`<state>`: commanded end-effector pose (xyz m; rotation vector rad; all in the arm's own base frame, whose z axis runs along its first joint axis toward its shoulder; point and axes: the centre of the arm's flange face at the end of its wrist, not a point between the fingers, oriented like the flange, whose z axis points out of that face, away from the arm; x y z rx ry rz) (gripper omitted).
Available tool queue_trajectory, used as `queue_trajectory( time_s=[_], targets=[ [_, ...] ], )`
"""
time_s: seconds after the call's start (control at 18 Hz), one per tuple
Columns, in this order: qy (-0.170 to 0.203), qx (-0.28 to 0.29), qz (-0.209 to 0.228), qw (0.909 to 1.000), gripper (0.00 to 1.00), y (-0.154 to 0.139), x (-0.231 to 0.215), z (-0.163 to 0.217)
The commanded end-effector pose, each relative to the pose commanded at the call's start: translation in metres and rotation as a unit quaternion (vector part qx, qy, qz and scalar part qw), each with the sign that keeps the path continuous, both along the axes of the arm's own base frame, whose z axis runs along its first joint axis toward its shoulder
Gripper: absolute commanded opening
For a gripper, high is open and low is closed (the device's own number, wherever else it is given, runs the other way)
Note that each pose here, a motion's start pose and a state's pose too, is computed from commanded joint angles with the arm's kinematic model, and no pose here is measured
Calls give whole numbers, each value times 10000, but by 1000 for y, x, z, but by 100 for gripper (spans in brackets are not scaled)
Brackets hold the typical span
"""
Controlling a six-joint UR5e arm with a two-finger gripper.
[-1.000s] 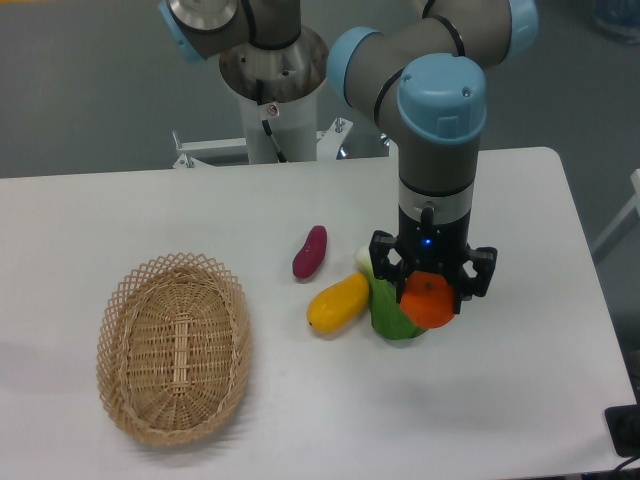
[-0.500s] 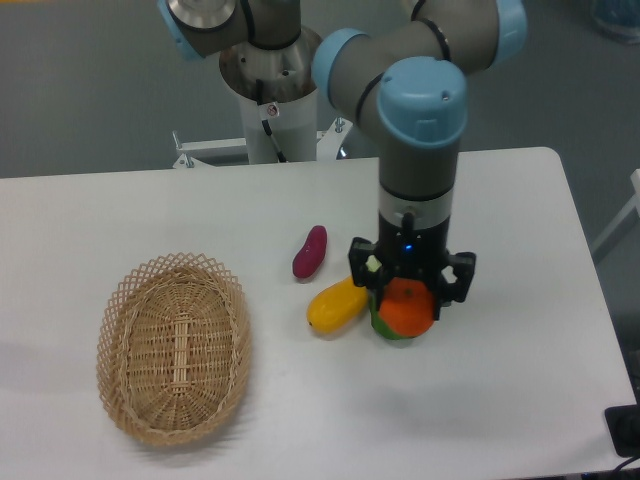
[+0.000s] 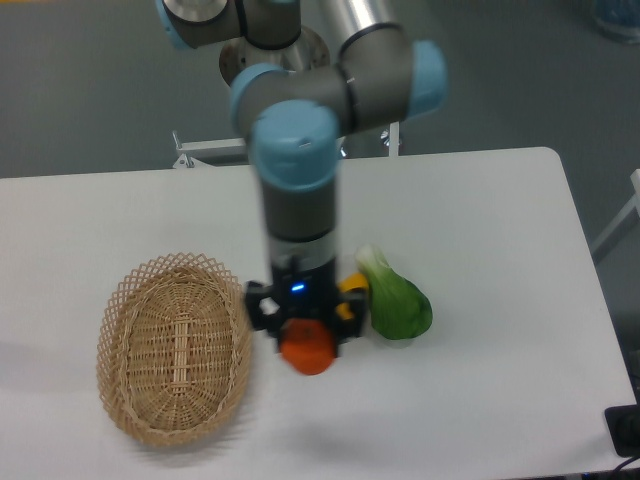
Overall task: Place the orange in the basket
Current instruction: 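Lift the orange and carry it over the wicker basket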
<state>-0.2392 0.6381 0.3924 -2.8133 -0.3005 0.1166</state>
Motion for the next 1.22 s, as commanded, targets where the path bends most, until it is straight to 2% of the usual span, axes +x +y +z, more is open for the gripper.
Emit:
queue_trajectory(
  time_s=[0.06, 0.28, 0.44, 0.67, 0.78, 1.22],
  targets=[
    [-53, -62, -124, 9999, 62, 11, 23, -10],
    [-205, -300, -317, 9988, 62, 31, 56, -48],
    [-329, -535, -479, 9969, 62, 31, 73, -82],
    [-296, -501, -524, 9969, 62, 34, 77, -102],
    [-362, -664, -572, 9955, 62, 35, 84, -129],
    [-466, -843, -635, 9933, 63, 35, 92, -154]
  ],
)
